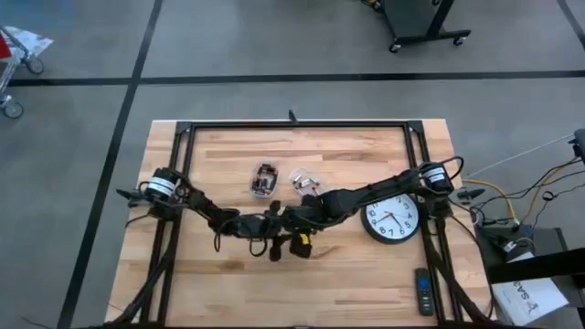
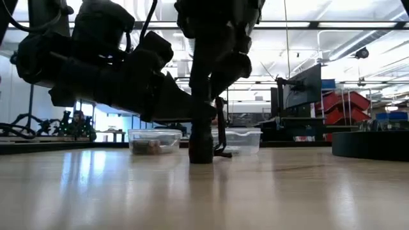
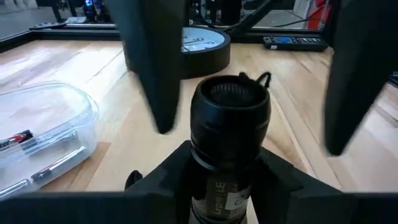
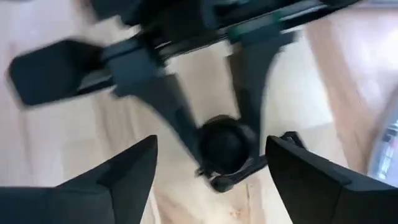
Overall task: Insert battery
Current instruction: Open the black flashlight cover
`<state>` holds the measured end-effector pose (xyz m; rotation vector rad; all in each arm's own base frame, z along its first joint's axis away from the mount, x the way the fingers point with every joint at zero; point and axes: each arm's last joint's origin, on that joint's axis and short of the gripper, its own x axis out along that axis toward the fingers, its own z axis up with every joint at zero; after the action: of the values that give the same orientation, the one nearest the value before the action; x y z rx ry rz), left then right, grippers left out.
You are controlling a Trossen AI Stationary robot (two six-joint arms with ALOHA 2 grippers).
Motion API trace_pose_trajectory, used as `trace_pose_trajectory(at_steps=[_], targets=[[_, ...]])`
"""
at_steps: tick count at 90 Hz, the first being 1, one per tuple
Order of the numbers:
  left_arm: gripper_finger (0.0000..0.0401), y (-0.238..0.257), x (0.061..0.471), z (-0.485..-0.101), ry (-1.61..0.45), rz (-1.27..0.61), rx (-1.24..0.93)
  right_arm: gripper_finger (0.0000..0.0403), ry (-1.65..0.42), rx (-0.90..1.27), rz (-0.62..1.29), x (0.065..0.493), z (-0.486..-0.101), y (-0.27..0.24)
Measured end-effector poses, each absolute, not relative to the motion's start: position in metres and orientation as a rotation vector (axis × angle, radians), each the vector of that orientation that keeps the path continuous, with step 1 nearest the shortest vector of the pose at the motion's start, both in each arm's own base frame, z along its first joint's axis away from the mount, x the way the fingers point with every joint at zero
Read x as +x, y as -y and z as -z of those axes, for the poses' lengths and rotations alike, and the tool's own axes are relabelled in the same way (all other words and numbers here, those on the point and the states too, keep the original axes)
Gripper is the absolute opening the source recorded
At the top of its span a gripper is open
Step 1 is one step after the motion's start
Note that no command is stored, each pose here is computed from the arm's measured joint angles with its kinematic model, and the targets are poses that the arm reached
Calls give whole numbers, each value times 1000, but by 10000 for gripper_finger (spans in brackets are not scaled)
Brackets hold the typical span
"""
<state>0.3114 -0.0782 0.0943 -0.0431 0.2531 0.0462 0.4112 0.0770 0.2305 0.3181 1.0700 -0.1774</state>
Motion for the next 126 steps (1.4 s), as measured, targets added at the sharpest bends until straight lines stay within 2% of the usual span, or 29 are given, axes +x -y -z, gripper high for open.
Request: trace_pose_trajectory(at_steps=[16, 29, 39, 51, 77, 102, 115, 120, 126], targets=[[99, 78, 311, -94, -253, -46, -40, 257, -1052, 358, 265, 413, -227, -75], [101, 78, 311, -94, -254, -46, -40, 219, -1053, 397, 291, 414, -223, -76], [101, 78, 311, -94, -254, -47, -41, 173, -1051, 393, 285, 415, -223, -76], [98, 78, 311, -94, -255, -51, -44, 93, -1054, 345, 254, 415, -224, -76], [99, 78, 311, -94, -256, -52, -39, 93, -1082, 139, 78, 415, -224, -76], [101, 79, 311, -94, -259, -41, -26, 93, -1045, -390, -358, 415, -224, -78], [96, 79, 311, -94, -261, -34, -44, 93, -1008, -531, -443, 416, -225, -78], [96, 79, 311, -94, -260, -34, -45, 109, -1009, -503, -428, 416, -225, -79], [99, 79, 311, -94, -260, -34, -47, 149, -1022, -418, -386, 416, -225, -79]])
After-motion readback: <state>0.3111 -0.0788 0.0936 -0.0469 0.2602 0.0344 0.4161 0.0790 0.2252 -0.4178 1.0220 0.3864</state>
